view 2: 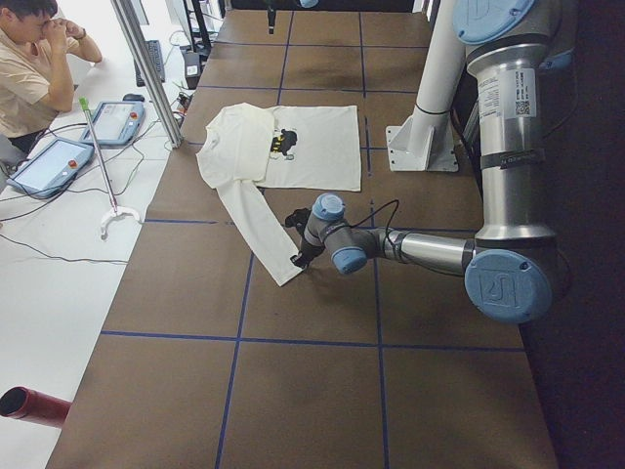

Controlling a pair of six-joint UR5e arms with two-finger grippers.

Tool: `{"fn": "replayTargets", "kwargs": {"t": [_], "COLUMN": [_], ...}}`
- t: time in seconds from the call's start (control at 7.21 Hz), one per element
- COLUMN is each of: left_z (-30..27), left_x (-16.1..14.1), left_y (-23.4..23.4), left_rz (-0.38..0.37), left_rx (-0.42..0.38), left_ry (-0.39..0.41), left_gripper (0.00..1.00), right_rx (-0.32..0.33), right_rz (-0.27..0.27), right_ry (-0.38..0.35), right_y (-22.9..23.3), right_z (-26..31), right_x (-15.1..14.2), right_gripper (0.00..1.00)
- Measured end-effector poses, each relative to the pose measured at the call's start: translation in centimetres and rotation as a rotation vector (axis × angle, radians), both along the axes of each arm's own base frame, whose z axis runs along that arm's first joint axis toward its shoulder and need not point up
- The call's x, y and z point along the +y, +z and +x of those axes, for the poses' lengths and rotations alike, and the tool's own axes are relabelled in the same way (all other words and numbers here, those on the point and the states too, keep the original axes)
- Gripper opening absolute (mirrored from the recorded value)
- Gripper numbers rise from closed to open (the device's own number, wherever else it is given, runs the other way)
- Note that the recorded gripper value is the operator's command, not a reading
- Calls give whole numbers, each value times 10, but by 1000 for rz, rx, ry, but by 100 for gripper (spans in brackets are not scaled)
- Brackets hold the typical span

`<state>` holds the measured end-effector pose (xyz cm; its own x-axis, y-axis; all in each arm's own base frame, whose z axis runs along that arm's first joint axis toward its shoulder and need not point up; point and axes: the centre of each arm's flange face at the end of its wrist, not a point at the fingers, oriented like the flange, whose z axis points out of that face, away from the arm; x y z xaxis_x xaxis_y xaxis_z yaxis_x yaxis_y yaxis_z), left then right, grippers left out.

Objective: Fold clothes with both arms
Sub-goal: 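Move the left gripper to the cuff of the other sleeve and grasp, then lift the sleeve with the left gripper and fold it across the chest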

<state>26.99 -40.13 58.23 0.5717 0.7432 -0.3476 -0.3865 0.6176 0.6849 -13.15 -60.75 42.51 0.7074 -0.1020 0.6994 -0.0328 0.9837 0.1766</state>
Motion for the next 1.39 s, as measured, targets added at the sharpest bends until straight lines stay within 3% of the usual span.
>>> {"fn": "replayTargets", "kwargs": {"t": [0.42, 0.83, 1.11, 1.39], "left_z": [-15, -14, 12, 49], "left_x": [-27, -113, -161, -186], "left_y": [-55, -170, -279, -407], "left_rz": [77, 125, 37, -115], "left_rx": [66, 123, 155, 203], "left_ry": [-67, -183, -262, -372], "left_gripper": [0, 0, 0, 0], "right_rx": [1, 2, 5, 6], "right_rz": [-5, -12, -16, -20], "right_ry": [-1, -1, 1, 1], "right_y": [6, 11, 14, 16], "right_z": [3, 5, 6, 6], "right_x": [8, 14, 15, 17], "right_gripper": [100, 100, 100, 100]}}
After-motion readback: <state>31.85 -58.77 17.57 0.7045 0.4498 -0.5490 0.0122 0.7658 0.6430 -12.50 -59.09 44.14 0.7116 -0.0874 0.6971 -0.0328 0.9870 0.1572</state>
